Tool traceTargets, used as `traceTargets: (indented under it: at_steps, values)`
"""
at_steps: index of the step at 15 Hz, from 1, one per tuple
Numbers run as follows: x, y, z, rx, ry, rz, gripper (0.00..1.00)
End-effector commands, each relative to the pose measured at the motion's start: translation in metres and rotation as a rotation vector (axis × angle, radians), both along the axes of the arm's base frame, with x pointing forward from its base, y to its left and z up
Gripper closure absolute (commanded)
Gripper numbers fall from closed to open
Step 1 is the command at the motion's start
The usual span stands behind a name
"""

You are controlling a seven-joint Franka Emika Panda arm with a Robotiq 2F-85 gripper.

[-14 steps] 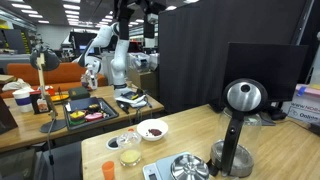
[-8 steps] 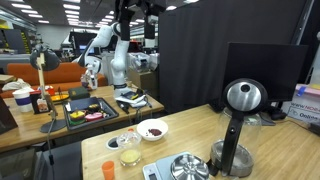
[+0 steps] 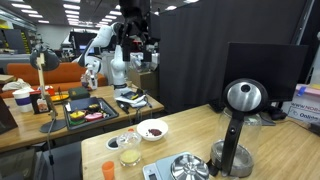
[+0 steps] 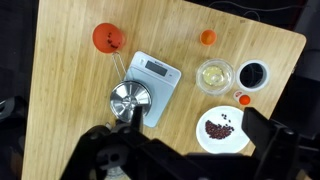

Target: Remove the lid from the jar and put it on the table

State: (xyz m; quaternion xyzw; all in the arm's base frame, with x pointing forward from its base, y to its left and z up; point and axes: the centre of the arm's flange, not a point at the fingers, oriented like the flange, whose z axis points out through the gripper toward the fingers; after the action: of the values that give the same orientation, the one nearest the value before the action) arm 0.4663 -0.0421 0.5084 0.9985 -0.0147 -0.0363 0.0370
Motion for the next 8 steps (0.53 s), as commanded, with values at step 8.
traceTargets:
  at_steps: [8]
  values:
    - [-0.0031,-0.0014,0.0077,0.0,-0.016,-0.003,0.0]
